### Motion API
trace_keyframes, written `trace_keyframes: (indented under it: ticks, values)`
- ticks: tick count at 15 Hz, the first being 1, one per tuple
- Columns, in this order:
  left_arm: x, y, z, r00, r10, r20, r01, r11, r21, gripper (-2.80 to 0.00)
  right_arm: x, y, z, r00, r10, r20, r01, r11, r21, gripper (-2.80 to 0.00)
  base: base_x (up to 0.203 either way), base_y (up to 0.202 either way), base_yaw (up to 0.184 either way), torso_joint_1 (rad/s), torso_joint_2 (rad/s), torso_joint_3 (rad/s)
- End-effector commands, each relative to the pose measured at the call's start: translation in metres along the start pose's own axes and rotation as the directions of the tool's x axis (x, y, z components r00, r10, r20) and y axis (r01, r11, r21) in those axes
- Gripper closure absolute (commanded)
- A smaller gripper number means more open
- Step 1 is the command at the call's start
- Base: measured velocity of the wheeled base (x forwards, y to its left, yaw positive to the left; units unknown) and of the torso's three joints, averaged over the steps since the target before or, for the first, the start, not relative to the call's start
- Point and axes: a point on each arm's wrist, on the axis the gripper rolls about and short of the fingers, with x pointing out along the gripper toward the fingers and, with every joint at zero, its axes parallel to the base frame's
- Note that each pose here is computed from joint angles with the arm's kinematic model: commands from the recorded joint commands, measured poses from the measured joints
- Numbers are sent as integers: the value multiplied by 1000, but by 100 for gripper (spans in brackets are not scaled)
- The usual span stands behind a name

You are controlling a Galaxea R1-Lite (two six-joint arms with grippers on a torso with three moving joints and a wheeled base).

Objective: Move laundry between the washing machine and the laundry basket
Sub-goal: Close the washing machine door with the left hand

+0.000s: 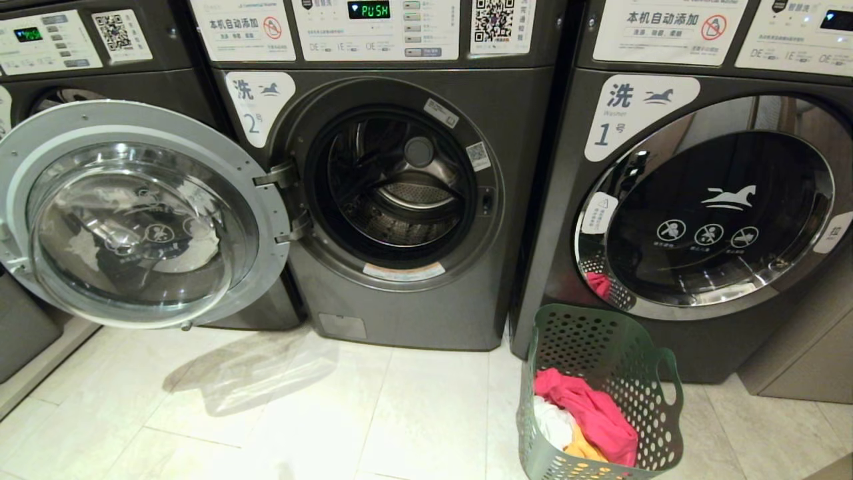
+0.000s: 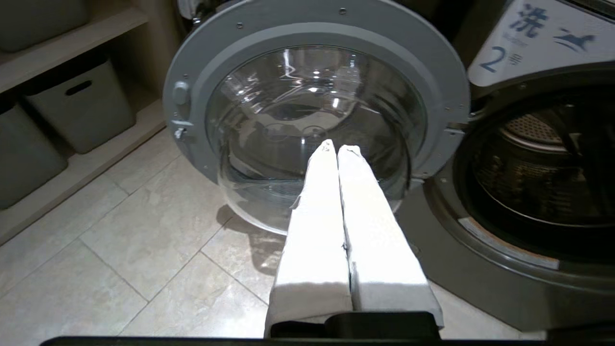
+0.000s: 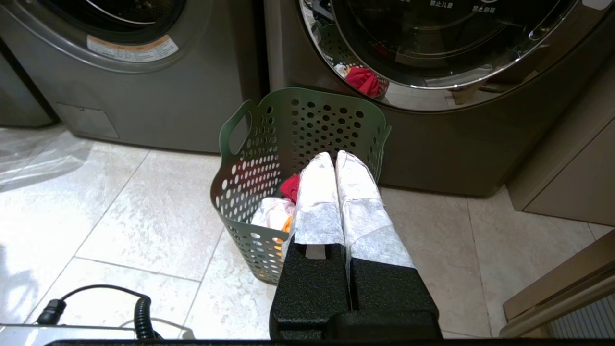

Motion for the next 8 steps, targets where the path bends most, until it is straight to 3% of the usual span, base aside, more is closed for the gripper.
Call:
trace_keyframes:
  ticks: [1, 8]
  values:
    - [-13, -4, 3, 999, -33, 19, 32, 999, 22, 0, 0, 0, 0, 1000, 1, 0, -1, 1000, 2, 0, 0, 0, 0, 0, 0, 0]
    - [-14, -12, 2, 997, -69, 15, 68, 994, 80, 0, 0, 0, 0, 1000, -1, -1, 1, 1000, 8, 0, 0, 0, 0, 0, 0, 0]
